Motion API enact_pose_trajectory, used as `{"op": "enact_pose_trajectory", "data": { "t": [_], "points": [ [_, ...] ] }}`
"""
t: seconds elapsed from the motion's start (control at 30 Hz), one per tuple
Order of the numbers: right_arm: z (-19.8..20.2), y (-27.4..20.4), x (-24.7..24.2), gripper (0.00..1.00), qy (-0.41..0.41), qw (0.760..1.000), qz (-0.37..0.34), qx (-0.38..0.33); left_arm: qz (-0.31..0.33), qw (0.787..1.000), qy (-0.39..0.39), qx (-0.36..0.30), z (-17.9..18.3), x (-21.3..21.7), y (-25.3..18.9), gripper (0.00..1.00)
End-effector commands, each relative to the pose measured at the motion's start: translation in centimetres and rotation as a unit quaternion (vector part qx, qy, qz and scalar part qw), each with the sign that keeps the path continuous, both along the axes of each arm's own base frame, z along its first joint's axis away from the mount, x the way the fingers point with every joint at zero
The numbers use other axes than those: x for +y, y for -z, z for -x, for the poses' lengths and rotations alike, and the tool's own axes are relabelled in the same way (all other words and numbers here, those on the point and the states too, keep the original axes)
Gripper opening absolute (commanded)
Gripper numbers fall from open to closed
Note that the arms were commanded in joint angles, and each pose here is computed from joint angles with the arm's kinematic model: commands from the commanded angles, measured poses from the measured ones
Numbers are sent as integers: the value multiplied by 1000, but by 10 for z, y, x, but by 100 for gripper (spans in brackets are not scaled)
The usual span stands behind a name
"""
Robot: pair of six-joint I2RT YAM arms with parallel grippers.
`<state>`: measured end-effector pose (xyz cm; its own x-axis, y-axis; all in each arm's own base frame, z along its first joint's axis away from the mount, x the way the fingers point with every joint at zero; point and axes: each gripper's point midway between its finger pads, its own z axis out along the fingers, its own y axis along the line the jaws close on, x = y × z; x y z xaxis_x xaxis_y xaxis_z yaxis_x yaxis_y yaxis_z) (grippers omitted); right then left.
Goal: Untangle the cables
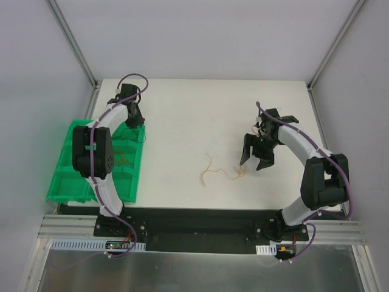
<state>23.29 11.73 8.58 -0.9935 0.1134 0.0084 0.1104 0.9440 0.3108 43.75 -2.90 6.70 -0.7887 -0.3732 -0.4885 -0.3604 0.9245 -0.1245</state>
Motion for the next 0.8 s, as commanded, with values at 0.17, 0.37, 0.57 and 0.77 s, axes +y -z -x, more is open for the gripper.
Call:
{"op": "enact_pose_trajectory", "data": {
  "t": [0.17,0.37,0.57,0.77],
  "points": [
    [3,-8,0,77,-6,1000,-5,-11,-24,999,19,-24,-15,6,-12,1],
    [2,-9,0,77,-5,1000,-6,-12,-25,998,18,-54,-8,8,-39,0],
    [2,-8,1,77,-5,1000,-9,-10,-34,994,-11,-105,11,17,-84,0],
    [3,-6,3,77,-6,1000,-13,-8,27,985,-124,-115,40,28,-93,0]
  ]
}}
